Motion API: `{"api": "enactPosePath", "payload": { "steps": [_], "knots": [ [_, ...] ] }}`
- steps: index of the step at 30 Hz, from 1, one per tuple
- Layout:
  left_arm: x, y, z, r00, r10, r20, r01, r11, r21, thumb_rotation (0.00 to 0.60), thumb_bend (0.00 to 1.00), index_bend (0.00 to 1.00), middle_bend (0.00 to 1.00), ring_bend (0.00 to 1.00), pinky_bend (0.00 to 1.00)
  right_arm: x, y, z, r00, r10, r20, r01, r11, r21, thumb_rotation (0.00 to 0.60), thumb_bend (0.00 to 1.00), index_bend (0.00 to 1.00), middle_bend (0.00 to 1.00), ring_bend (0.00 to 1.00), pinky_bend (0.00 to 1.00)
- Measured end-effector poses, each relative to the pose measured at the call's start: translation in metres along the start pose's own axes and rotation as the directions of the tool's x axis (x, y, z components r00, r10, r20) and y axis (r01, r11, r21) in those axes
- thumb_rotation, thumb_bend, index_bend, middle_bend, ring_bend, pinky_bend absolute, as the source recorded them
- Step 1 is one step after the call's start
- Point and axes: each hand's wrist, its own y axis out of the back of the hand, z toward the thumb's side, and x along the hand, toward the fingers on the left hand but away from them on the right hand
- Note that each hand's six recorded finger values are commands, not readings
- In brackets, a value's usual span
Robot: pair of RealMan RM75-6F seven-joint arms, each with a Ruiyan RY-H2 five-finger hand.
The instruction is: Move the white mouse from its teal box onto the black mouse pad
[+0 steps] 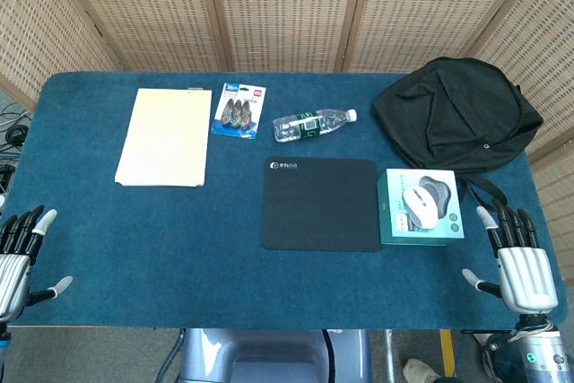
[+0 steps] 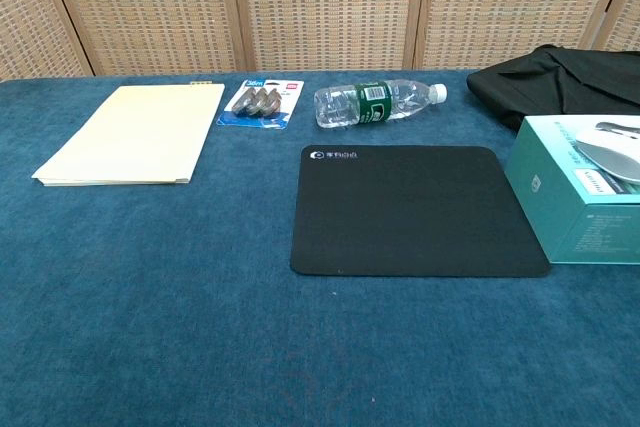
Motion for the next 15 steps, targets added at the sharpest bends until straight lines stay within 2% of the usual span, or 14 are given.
{"api": "enactPosePath", "payload": {
  "steps": [9,15],
  "knots": [
    [-0.004,0.003,-0.001,1.000,0.013,-0.002,-0.013,1.000,-0.012,0.600,0.03,0.00,0.00,0.00,0.00,-0.002,-0.002,0.002,1.000,0.015,-0.008,-0.015,1.000,-0.013,0.600,0.03,0.06,0.00,0.00,0.00],
    [0.001,0.004,-0.005,1.000,0.010,-0.018,-0.010,1.000,-0.021,0.600,0.03,0.00,0.00,0.00,0.00,-0.032,0.000,-0.004,1.000,0.010,-0.009,-0.010,0.999,0.042,0.600,0.00,0.06,0.00,0.00,0.00]
  ]
}}
